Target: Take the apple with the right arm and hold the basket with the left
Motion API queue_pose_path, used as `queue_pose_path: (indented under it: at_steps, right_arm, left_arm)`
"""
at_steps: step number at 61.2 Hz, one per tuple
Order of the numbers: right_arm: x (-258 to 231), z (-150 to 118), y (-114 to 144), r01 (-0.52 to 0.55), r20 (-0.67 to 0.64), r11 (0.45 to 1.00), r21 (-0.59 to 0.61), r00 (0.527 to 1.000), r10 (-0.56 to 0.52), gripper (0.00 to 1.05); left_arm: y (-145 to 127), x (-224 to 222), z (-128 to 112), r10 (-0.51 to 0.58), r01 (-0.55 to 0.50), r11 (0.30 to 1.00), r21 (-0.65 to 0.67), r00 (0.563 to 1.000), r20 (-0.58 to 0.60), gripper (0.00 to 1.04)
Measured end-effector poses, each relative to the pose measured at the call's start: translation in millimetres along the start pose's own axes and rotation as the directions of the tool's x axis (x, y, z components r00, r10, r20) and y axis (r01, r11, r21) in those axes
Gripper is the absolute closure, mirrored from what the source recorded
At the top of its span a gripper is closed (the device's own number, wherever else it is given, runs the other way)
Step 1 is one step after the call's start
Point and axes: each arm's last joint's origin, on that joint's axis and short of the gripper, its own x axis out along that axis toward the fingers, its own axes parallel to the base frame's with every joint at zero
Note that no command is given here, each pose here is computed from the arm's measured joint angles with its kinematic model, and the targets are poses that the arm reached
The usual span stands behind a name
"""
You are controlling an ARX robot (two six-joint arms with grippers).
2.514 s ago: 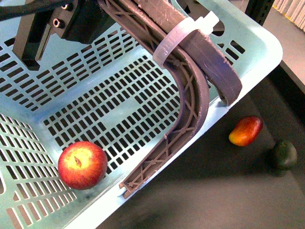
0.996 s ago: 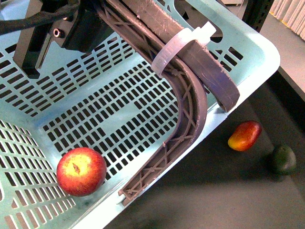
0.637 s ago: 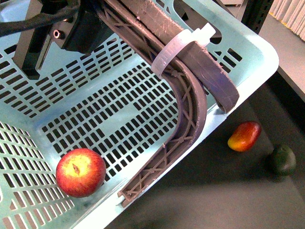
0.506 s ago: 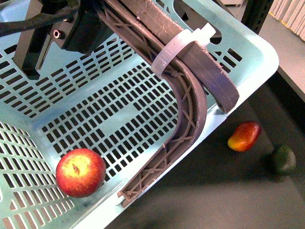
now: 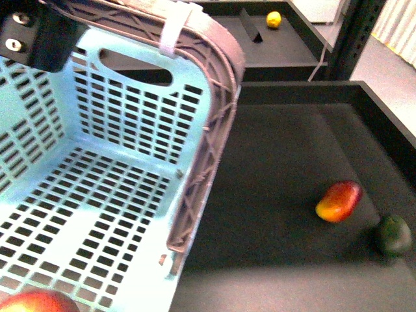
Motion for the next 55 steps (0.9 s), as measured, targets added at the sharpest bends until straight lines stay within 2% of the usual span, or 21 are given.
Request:
queue_pose_path:
  at_steps: [10, 21, 29, 38, 55]
  right_arm:
    - [0.0, 0.0, 0.0, 0.0, 0.0, 1.0, 0.0, 1.0, 0.0, 0.09]
    - [0.0, 0.0, 0.0, 0.0, 0.0, 1.0, 0.0, 1.0, 0.0, 0.09]
    - [0.0, 0.0, 0.0, 0.0, 0.0, 1.0, 0.0, 1.0, 0.0, 0.09]
    - [0.0, 0.0, 0.0, 0.0, 0.0, 1.0, 0.0, 1.0, 0.0, 0.09]
    - [0.0, 0.0, 0.0, 0.0, 0.0, 1.0, 0.0, 1.0, 0.0, 0.09]
  left_arm:
    - [2.3, 22.4, 37.6, 0.012, -0.006, 0.994, -0.105, 0.999, 0.052, 0.77]
    - [12.4, 50.8, 70.7, 0.054, -0.037, 0.99, -0.138, 0.991, 0.123, 0.77]
    - [24.2, 69.7, 78.0, 0.087, -0.071, 0.987, -0.144, 0.99, 0.107, 0.77]
    - [40.2, 93.0, 75.5, 0.144, -0.133, 0.98, -0.151, 0.987, 0.067, 0.77]
    - [47.7, 128.3, 80.4, 0.197, -0.184, 0.972, -0.147, 0.977, 0.079, 0.77]
